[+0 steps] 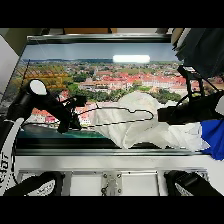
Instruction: Fold the clothes and pants, and hang the long-sleeved shirts on hangers.
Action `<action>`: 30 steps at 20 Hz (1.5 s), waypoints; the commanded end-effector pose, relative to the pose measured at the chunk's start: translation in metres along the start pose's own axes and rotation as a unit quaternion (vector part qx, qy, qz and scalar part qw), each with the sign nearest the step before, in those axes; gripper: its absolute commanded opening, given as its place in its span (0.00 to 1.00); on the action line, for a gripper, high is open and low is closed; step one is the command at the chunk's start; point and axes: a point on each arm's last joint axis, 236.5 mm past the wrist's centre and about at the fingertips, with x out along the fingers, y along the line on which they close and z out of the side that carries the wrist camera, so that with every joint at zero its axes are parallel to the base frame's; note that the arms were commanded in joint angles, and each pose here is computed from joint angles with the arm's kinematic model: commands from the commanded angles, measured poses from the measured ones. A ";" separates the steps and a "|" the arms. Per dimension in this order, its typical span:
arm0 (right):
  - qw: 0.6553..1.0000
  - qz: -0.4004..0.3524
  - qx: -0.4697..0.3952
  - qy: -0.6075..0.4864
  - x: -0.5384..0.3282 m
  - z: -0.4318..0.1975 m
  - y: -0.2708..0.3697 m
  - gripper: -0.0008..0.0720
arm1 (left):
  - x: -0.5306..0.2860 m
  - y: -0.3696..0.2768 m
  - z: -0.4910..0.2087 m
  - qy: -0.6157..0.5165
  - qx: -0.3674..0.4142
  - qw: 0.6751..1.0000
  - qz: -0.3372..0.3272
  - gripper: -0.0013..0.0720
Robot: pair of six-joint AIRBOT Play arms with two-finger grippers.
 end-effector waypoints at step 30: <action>0.972 0.194 -0.108 -0.076 0.007 0.035 0.141 0.02 | 0.042 0.029 0.045 0.003 0.071 0.996 0.045 0.03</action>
